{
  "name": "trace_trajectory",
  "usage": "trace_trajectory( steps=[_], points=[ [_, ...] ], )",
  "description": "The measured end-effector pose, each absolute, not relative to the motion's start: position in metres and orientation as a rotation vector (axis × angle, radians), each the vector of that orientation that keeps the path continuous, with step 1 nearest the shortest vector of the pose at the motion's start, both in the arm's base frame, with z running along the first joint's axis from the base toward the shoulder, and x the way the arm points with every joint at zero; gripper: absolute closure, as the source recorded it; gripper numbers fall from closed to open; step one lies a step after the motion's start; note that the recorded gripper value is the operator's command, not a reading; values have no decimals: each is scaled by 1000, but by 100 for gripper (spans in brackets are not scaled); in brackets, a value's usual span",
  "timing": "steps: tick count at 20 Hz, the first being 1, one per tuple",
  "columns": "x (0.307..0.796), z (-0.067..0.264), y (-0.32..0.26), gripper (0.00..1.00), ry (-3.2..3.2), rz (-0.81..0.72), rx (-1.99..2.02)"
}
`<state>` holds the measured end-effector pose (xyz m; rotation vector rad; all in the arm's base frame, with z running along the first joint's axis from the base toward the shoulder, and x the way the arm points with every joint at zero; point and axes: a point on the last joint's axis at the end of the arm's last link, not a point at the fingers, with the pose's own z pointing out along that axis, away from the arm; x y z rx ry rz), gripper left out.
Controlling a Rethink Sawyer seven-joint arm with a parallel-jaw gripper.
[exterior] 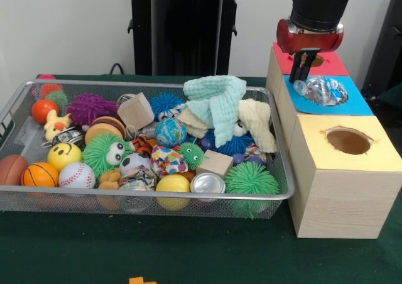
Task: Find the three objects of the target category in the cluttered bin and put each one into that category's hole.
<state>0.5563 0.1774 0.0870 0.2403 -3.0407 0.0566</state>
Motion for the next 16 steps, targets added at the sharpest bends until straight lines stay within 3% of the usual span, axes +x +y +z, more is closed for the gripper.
trace_trajectory(
  steps=[16],
  points=[
    [556,87,181,100,-3040,83,253]
  ],
)
